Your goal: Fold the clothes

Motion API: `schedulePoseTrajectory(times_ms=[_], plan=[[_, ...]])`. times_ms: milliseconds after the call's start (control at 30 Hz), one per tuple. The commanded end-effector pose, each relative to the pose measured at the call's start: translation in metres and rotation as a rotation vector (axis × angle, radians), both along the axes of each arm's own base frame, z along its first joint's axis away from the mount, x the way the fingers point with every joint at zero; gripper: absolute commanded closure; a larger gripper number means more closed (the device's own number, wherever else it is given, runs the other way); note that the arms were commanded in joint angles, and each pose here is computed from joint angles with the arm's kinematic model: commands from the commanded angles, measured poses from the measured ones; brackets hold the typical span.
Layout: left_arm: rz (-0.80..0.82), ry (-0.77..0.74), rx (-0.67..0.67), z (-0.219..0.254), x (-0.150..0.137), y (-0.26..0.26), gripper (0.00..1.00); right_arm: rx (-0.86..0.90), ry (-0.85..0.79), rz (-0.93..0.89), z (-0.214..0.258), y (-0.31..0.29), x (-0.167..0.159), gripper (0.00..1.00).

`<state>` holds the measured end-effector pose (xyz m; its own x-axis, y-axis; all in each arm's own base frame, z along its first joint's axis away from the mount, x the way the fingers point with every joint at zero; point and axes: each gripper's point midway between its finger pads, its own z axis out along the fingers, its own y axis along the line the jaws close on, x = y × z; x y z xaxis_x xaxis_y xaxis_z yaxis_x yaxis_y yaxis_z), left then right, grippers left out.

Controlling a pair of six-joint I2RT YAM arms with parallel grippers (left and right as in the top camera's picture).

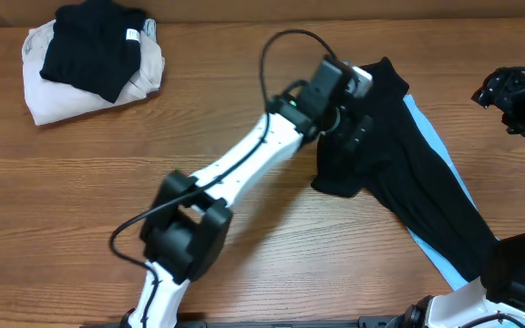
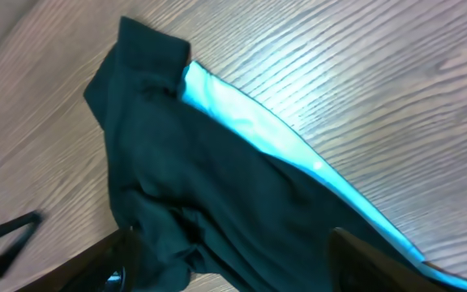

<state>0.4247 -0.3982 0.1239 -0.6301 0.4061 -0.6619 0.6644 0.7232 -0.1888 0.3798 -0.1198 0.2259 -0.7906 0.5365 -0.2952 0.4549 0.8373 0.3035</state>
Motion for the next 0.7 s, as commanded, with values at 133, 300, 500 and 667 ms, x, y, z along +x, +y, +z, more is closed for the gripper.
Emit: schedulePoseTrajectory(times_ms=[133, 300, 500, 667], plan=[[-0.05, 0.077, -0.026, -0.047, -0.018, -0.051, 0.0, 0.024, -0.027, 0.013, 0.004, 0.005, 0.006, 0.23], [-0.09, 0.093, -0.025, -0.059, -0.031, -0.067, 0.0, 0.008, -0.022, 0.007, 0.004, 0.002, 0.005, 0.23], [-0.148, 0.102, -0.054, -0.056, -0.049, -0.085, 0.01, 0.004, -0.033, 0.007, 0.005, 0.001, 0.007, 0.23], [-0.169, 0.1, -0.051, -0.057, -0.059, -0.094, 0.05, 0.002, -0.035, 0.007, 0.005, 0.001, 0.008, 0.23]])
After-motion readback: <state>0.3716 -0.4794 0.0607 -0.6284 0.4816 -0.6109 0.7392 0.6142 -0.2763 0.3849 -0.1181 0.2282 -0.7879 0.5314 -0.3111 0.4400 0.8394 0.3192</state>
